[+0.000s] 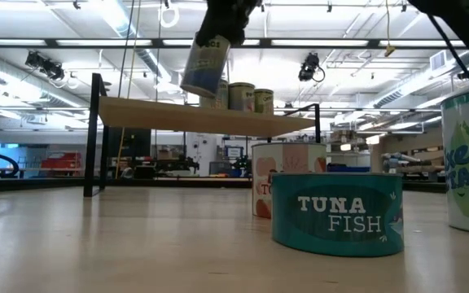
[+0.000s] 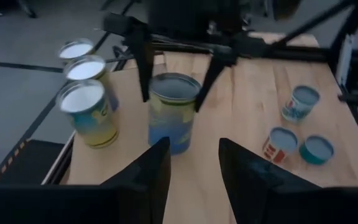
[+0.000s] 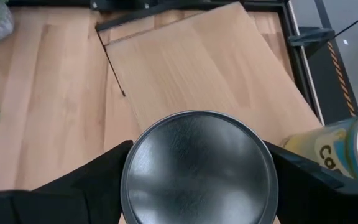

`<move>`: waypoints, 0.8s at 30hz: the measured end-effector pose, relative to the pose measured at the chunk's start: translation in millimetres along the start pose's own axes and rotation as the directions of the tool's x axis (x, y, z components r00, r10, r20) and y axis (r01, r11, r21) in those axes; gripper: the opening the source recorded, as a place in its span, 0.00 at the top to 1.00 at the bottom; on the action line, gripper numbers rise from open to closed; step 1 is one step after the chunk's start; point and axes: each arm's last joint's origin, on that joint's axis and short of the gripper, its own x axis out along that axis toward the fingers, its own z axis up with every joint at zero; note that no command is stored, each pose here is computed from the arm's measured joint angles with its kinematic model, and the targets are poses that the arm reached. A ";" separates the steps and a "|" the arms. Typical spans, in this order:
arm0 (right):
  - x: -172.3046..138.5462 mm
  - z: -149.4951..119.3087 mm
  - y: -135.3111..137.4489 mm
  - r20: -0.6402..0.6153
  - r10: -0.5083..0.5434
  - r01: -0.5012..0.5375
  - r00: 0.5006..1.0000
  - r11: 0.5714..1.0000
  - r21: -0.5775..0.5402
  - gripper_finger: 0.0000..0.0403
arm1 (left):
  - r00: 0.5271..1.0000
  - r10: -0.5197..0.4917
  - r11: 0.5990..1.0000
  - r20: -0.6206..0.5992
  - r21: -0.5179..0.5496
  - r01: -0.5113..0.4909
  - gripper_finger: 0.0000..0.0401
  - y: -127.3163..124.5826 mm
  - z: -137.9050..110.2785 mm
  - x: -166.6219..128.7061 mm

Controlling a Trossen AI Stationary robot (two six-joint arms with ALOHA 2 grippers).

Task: Pick and place cans onto a shelf
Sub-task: Put the large canned peas on the shelf

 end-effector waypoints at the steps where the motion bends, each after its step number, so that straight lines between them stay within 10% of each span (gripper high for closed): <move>1: 2.6 -0.2 -1.3 -0.003 -0.002 0.002 1.000 1.000 -0.004 0.20 | 1.000 0.009 1.000 0.009 -0.017 -0.009 0.65 0.8 -2.2 -2.1; 24: 19.2 -4.0 -20.9 -0.024 -0.049 0.047 0.999 0.997 -0.066 0.05 | 0.998 0.056 0.989 -0.001 -0.138 -0.056 0.65 4.0 -17.8 -5.8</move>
